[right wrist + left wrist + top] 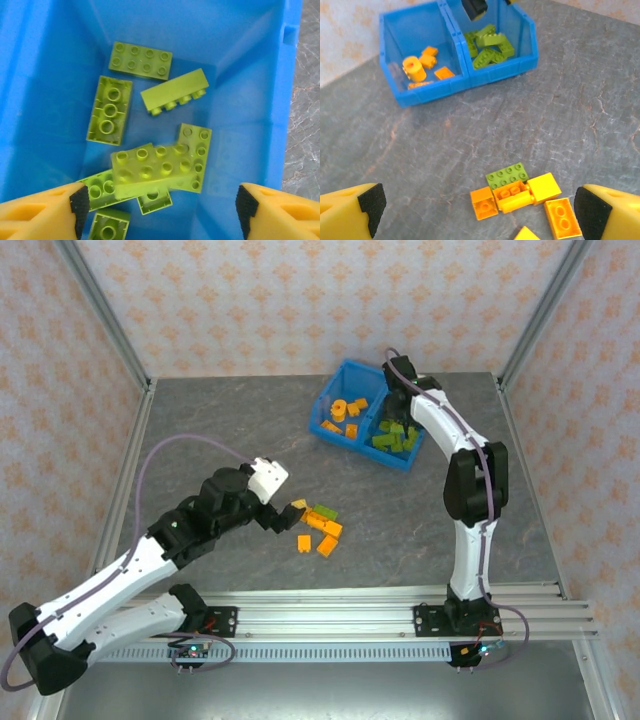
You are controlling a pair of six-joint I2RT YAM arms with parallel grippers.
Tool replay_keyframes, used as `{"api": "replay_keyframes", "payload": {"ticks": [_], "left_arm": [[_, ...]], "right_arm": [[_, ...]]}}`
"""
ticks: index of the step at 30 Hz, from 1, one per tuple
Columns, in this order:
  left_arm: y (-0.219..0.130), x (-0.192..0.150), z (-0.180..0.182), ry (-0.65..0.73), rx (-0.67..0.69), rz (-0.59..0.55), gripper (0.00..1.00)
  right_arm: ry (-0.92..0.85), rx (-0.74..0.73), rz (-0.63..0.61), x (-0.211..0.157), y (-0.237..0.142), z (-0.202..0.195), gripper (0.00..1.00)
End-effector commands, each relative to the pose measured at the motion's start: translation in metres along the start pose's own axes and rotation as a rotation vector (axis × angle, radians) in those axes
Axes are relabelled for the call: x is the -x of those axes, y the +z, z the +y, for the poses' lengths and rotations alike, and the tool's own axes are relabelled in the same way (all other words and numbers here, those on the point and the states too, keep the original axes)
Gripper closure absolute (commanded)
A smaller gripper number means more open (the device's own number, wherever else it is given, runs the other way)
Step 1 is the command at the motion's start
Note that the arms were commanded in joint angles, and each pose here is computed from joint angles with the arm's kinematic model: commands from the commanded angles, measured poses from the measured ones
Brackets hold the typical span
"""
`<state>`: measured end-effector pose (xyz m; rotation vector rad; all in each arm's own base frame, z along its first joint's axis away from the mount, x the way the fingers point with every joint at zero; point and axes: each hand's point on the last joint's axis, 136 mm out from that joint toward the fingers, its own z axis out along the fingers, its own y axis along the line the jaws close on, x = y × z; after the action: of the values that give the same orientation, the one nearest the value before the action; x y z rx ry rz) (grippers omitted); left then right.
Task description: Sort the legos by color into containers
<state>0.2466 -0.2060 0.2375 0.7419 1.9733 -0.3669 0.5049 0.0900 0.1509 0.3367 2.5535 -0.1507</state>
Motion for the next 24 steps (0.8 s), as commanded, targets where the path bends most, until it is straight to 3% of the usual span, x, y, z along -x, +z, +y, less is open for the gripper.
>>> {"api": "replay_keyframes", "payload": {"ticks": [1,4,7,12,17,19,21,24], "left_arm": [[0.009,-0.012,-0.007,-0.150,-0.045,0.076,0.00],[0.023,-0.017,-0.005,-0.249,-0.024,0.117,0.05],[0.037,-0.034,0.000,-0.403,0.038,0.215,0.10],[0.051,-0.101,0.003,-0.701,0.197,0.442,0.12],[0.060,-0.147,-0.008,-0.807,0.330,0.603,0.16],[0.069,-0.160,-0.018,-0.790,0.348,0.684,0.19],[0.079,-0.167,-0.029,-0.766,0.342,0.730,0.22],[0.091,-0.173,-0.044,-0.766,0.320,0.761,0.30]], "right_arm": [[0.028,0.050,-0.062,0.021,-0.047,-0.002,0.20],[0.052,0.130,-0.075,0.018,-0.080,-0.002,0.20],[0.059,0.305,-0.039,-0.008,-0.122,0.012,0.21],[0.027,0.696,0.139,-0.102,-0.194,0.050,0.18],[0.040,0.885,0.388,-0.186,-0.229,0.063,0.05],[-0.016,0.907,0.485,-0.219,-0.236,0.064,0.00],[-0.063,0.829,0.530,-0.241,-0.230,0.053,0.01],[-0.057,0.787,0.543,-0.249,-0.223,0.046,0.01]]}}
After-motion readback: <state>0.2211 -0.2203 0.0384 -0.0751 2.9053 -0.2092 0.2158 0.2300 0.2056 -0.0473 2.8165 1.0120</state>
